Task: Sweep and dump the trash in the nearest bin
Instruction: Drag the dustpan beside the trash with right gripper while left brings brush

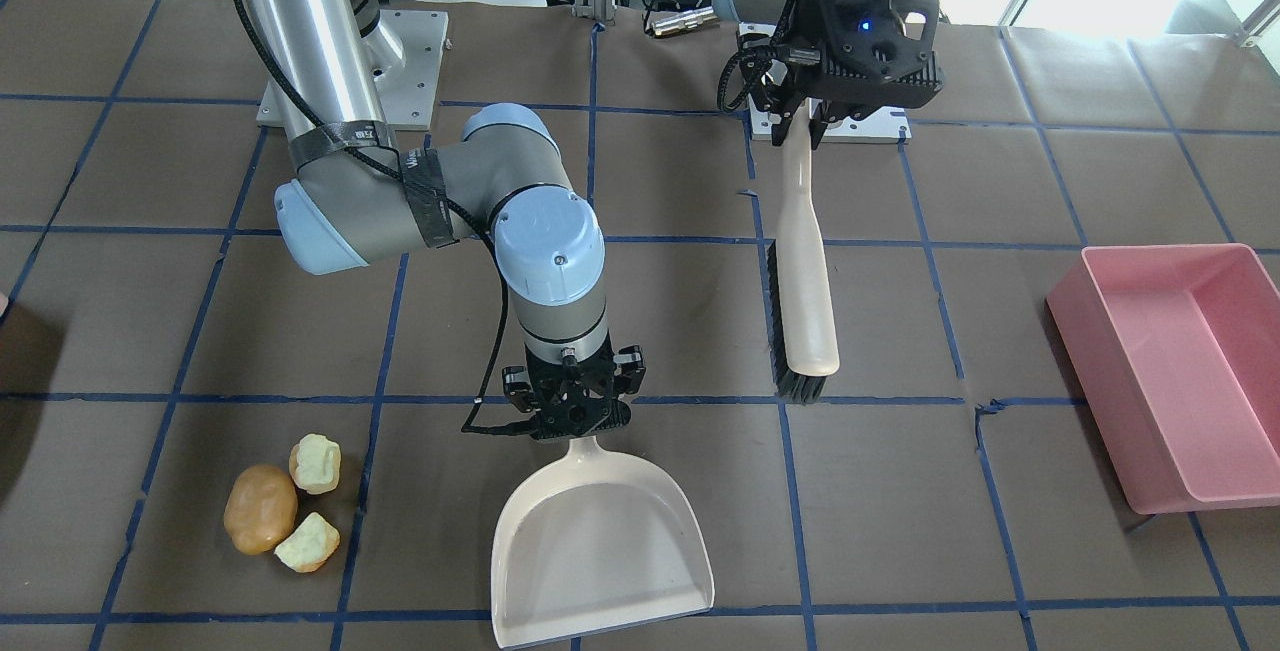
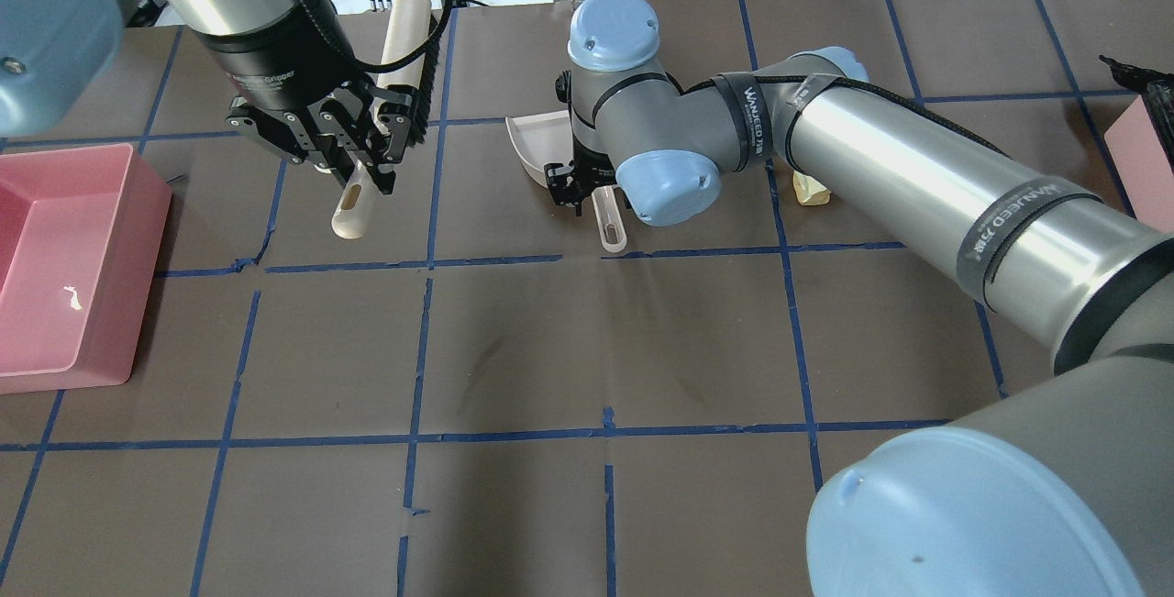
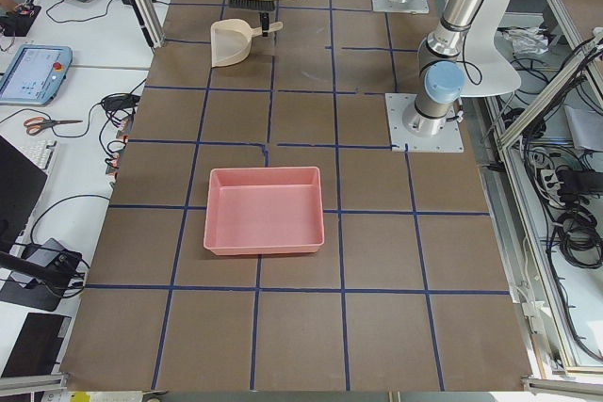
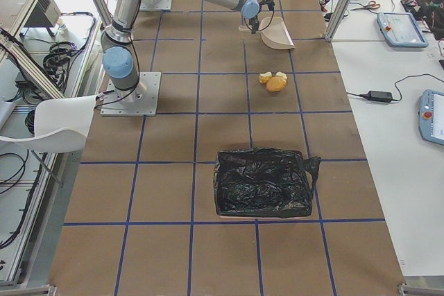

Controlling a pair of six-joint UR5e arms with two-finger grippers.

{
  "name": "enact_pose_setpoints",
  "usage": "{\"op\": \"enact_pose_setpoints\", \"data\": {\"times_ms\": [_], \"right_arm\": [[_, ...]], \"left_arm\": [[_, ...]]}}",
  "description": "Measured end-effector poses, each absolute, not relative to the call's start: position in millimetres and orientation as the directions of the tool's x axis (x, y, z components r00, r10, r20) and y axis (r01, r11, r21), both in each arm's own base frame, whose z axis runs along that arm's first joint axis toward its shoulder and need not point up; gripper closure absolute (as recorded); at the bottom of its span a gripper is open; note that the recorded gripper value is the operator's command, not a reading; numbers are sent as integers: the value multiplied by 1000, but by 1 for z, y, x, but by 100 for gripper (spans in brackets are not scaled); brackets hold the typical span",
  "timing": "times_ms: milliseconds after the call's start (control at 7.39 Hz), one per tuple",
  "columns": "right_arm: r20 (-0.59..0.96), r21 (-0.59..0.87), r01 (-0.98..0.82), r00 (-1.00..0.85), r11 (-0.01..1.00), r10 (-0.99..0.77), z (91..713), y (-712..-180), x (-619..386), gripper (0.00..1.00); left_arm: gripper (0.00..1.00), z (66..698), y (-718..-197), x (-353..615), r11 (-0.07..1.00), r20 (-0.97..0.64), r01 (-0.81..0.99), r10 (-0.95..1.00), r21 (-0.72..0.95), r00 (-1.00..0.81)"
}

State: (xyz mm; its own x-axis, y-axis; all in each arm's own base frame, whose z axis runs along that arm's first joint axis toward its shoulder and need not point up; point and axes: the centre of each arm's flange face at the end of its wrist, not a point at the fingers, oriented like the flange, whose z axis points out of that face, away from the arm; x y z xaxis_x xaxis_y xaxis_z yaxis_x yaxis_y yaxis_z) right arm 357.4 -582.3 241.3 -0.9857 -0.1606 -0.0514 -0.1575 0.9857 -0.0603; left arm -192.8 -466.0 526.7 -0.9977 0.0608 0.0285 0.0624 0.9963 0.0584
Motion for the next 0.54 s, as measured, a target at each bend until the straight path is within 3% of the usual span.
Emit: {"op": "enact_pose_setpoints", "data": {"times_ms": [270, 541], "right_arm": [[-48, -42, -150, -987, 988, -152, 244, -582, 352, 83], [-47, -35, -145, -988, 989, -147, 261, -581, 343, 84]], "left_arm": [[100, 526, -466, -193, 996, 28, 62, 61, 61, -998], [100, 526, -466, -193, 996, 28, 62, 61, 61, -998]]}}
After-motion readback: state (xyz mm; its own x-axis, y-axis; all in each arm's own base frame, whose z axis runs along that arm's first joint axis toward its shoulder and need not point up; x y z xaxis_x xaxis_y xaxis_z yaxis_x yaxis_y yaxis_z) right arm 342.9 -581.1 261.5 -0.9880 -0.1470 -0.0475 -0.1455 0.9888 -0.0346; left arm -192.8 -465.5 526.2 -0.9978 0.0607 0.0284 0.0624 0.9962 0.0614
